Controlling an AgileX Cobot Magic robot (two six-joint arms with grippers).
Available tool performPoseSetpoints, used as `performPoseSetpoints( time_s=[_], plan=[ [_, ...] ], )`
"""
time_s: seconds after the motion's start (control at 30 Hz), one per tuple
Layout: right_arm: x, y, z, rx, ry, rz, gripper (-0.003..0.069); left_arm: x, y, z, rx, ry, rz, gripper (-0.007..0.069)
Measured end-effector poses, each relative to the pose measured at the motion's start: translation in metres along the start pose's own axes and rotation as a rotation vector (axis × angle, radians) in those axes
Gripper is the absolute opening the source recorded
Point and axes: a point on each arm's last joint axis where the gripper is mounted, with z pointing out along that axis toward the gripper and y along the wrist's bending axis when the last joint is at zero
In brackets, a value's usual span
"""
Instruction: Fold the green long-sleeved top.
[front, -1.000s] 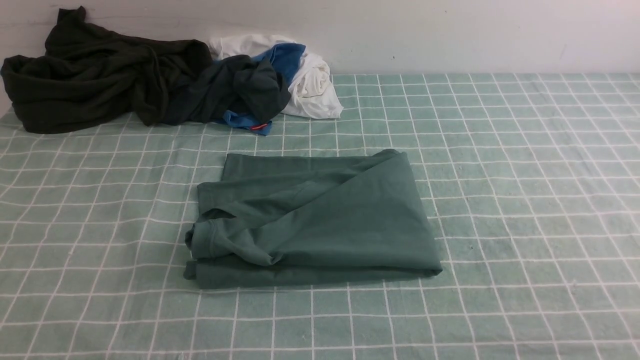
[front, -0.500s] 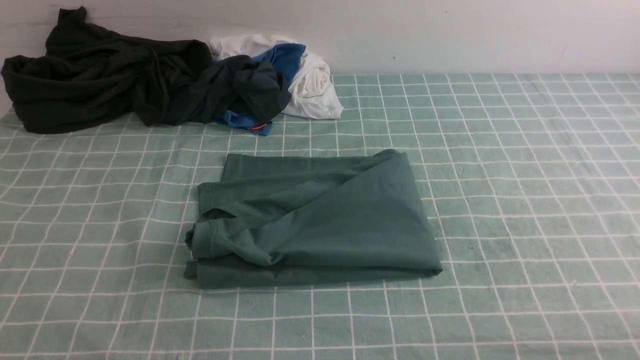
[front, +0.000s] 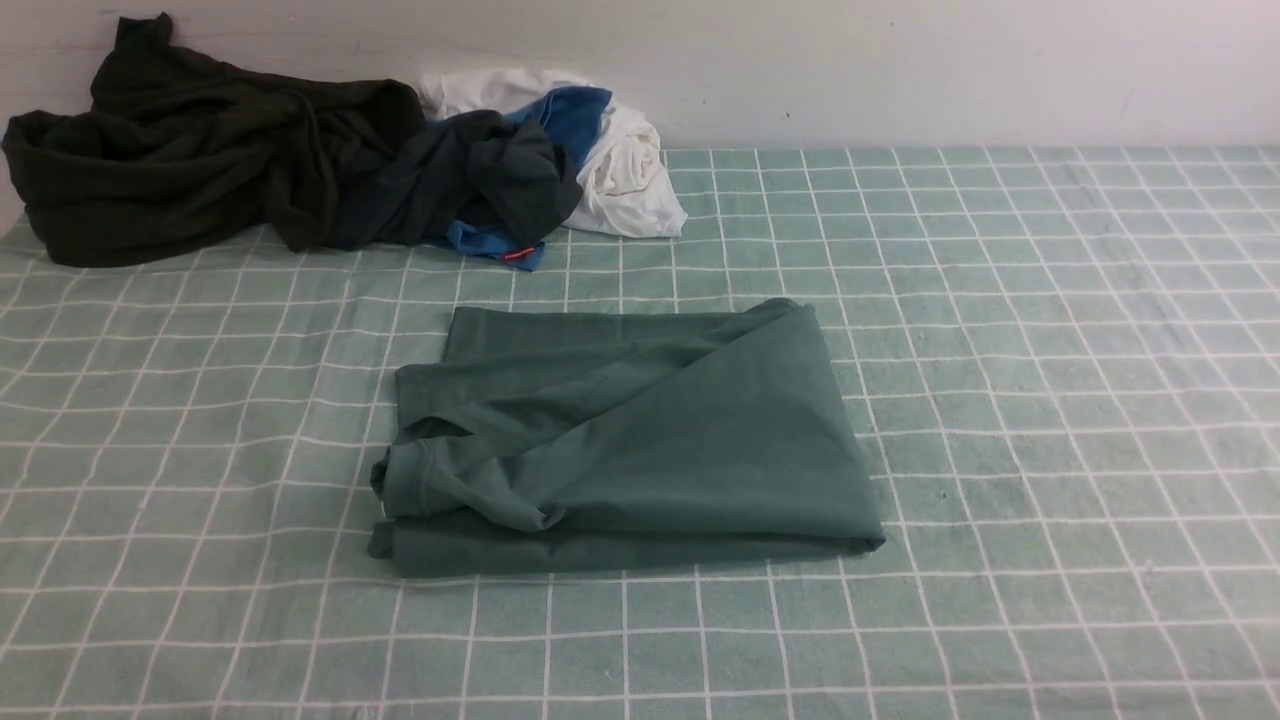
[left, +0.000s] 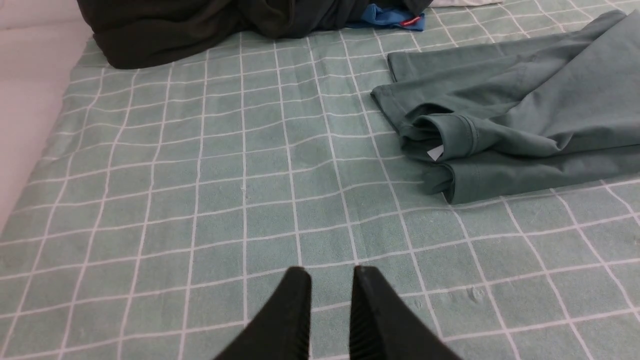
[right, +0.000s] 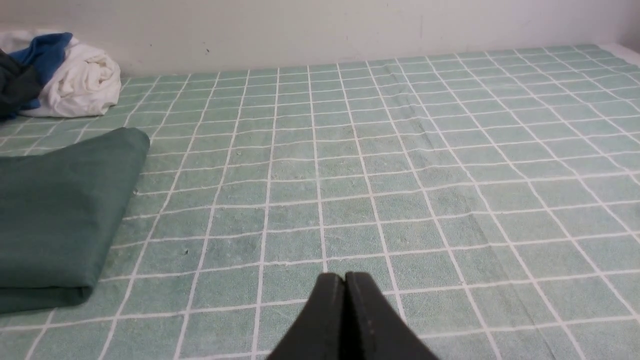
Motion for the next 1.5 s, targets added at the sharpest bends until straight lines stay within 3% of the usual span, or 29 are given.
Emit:
performPoseSetpoints(
  time_s=[1.03, 1.13, 1.3, 1.5],
  plan=[
    [0.000, 0.000, 0.000, 0.000, 0.001, -0.002, -0.0014, -0.001, -0.001, 0.001, 0.014, -0.028, -0.008, 0.0111],
    [0.000, 0.000, 0.000, 0.000, 0.001, -0.003, -0.0014, -0.001, -0.005, 0.007, 0.018, -0.076, -0.024, 0.0071],
    [0.000, 0.000, 0.000, 0.000, 0.002, -0.003, -0.0014, 0.008, -0.010, 0.034, -0.040, -0.192, -0.044, 0.0002],
    [0.000, 0.000, 0.000, 0.000, 0.002, -0.003, -0.0014, 0.036, -0.012, 0.069, -0.122, -0.315, -0.085, -0.0003]
  ],
)
